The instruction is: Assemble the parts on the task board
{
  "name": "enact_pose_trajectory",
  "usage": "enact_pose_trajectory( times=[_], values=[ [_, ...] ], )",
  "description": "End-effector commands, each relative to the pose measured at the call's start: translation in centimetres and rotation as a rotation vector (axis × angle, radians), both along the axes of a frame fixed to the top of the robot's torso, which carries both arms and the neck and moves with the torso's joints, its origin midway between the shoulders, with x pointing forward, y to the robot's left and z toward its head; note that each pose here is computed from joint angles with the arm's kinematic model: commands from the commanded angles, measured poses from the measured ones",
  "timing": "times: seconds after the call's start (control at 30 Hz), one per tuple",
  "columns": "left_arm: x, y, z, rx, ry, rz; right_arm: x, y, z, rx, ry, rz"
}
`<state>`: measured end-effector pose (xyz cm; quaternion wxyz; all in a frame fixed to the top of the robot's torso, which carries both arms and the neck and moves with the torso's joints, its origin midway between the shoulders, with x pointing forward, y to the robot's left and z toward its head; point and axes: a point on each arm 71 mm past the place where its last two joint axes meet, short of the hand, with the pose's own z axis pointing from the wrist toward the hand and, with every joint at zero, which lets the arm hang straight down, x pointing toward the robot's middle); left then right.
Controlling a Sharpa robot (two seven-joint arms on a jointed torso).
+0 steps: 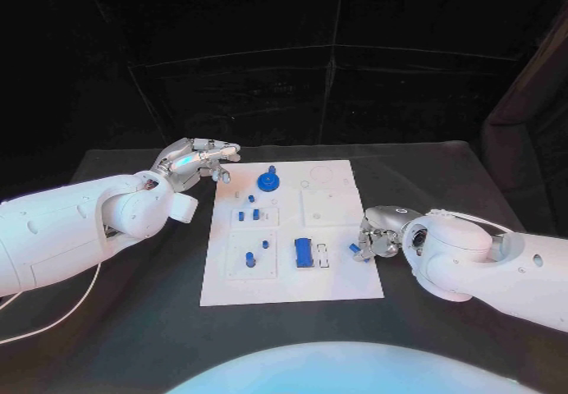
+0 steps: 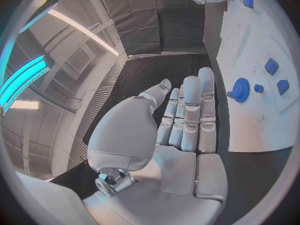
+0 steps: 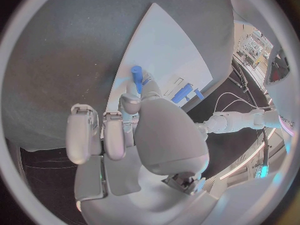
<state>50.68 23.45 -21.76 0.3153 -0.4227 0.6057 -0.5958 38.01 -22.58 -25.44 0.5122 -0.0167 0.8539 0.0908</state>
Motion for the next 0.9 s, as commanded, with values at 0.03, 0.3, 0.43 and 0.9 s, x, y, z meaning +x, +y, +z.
enact_pose_trajectory(
  times=[0.03,0.3,0.43,0.9],
  values=[
    [0.01,0.0,0.15,-0.006,-0.009,-0.006,-0.2,0.0,-0.5,-0.056,-0.011,0.023],
    [-0.03,0.0,0.14,-0.006,-0.007,-0.007,-0.3,0.2,-0.5,-0.024,0.003,0.005],
    [-0.05,0.1,0.14,-0.005,-0.006,-0.006,-0.5,0.3,-0.6,0.018,0.026,-0.019],
    [-0.14,0.2,0.05,-0.005,-0.001,-0.008,-1.6,1.4,0.8,0.253,0.005,-0.079]
  ],
)
